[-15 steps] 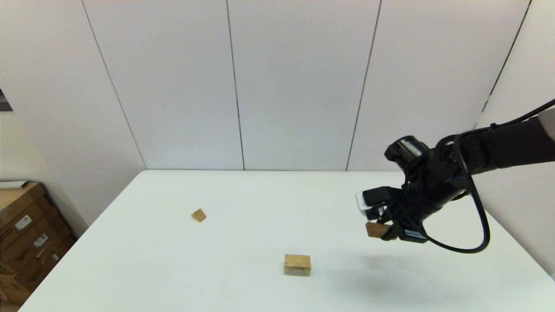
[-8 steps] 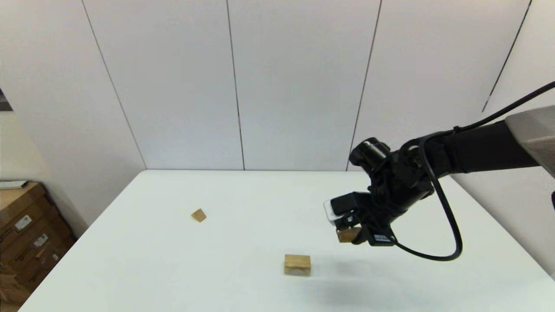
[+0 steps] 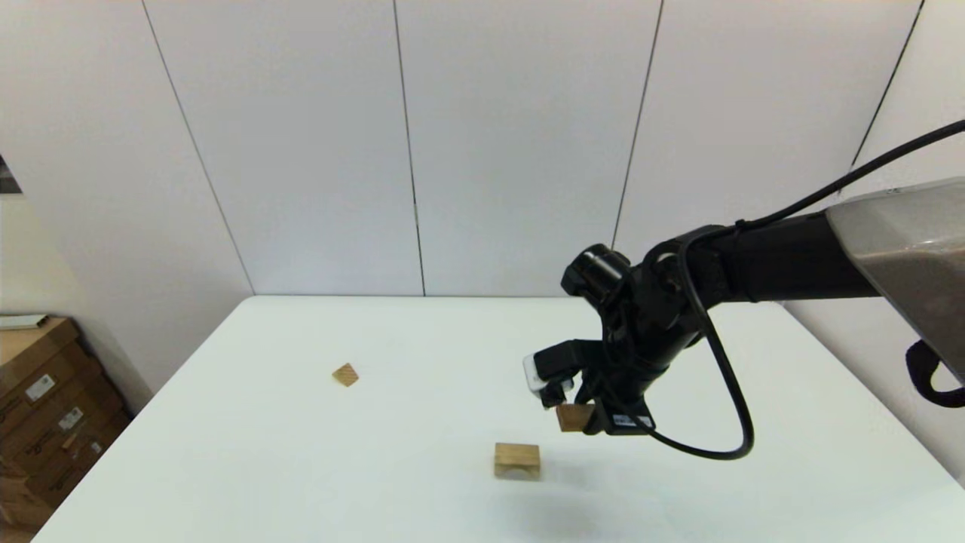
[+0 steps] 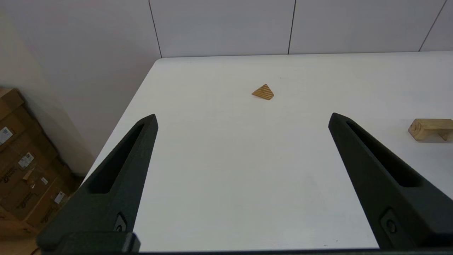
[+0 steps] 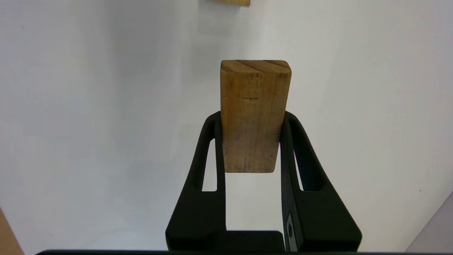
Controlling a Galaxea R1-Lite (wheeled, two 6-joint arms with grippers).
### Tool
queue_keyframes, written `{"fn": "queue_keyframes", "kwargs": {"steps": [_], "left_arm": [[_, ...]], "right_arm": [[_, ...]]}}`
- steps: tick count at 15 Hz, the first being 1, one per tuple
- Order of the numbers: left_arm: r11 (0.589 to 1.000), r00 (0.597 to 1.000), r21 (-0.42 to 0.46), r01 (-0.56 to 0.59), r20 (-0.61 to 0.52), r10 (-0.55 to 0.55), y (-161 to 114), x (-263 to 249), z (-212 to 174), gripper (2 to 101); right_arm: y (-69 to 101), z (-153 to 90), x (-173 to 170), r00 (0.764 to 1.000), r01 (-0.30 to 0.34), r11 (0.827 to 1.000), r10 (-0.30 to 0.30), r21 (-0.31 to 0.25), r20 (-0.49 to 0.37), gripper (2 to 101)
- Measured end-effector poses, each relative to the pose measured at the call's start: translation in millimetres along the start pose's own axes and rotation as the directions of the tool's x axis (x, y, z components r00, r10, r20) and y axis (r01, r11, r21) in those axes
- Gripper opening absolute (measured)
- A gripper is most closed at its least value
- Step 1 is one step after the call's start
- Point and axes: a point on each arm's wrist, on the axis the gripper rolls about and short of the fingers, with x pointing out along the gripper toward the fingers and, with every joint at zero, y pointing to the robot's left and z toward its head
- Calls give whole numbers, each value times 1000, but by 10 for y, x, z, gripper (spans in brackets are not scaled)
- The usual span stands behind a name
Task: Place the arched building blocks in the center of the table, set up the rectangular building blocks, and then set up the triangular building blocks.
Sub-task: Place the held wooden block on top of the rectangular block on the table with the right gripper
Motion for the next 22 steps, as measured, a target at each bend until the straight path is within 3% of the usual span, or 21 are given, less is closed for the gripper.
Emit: {"fn": "queue_keyframes", "kwargs": {"steps": [6,9,22], "left_arm": [[1000,1000,0,0,0,0,0,0,0,978],[1000,1000,0,0,0,0,0,0,0,978],[1000,1000,0,0,0,0,0,0,0,978]], "right_arm": [[36,362,117,999,19,999,-17,40,-32,242],[81,505,157,998,-26,998,29,52,-55,242],[166,951,407,993,-78,987,89,141,-76,242]]}}
